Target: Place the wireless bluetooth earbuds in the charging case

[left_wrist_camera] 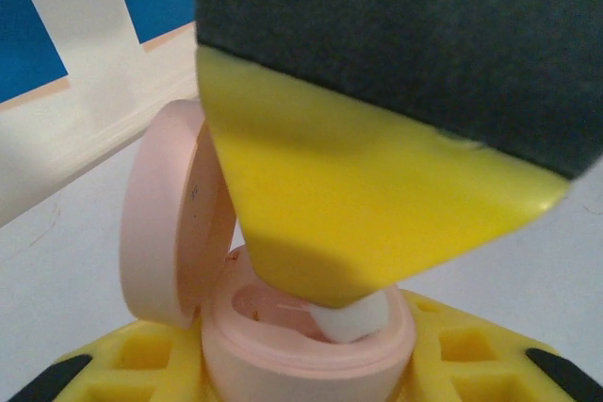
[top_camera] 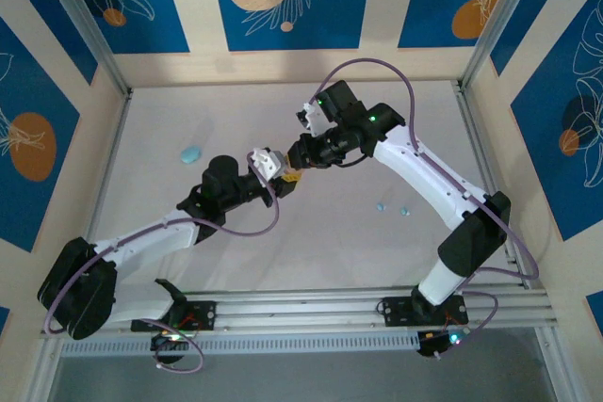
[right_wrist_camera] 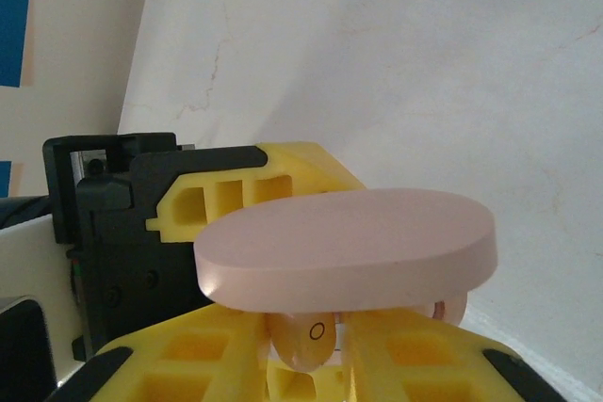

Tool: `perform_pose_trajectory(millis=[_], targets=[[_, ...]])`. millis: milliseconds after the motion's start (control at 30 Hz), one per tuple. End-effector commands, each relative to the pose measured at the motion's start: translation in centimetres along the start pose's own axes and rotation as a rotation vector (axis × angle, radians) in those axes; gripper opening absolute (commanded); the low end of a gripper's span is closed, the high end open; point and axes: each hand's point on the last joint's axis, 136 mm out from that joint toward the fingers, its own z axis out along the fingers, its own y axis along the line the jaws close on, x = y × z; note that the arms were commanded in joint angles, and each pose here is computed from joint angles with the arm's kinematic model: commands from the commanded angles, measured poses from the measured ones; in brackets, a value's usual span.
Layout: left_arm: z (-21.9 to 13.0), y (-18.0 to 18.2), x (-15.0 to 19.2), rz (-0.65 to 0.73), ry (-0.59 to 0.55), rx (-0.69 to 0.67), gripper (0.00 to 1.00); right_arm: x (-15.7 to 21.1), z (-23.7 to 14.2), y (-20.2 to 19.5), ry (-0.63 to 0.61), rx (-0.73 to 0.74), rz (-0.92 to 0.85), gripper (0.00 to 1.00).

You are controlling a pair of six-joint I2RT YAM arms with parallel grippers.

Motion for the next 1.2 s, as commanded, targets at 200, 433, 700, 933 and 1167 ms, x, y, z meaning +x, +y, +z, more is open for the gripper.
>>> perform_pose_trajectory(millis=[200, 433, 700, 933, 1167], targets=[[-0.1, -0.3, -3.6, 0.021, -0.108, 0.013, 0.37, 0.2, -0.4, 1.3, 0.024, -0.061, -0.013, 0.3], [-0.2, -0.3, -4.0, 0.016, -0.126, 0.012, 0.37, 0.1, -0.5, 0.3, 0.008, 0.0, -0.002, 0.28], [-0.4, -0.4, -4.7, -0.009, -0.171, 0.022, 0.37, 0.1, -0.9, 2.0, 0.013, -0.086, -0.016, 0.28], [-0.5, -0.8, -5.4, -0.012, -0.207, 0.047, 0.37, -0.5, -1.6, 1.1, -0.036, 0.007, -0.016, 0.26], [-0.3, -1.0, -5.9, -0.02, -0.239, 0.065, 0.37, -0.7, -1.4, 2.3, -0.033, -0.039, -0.014, 0.26]])
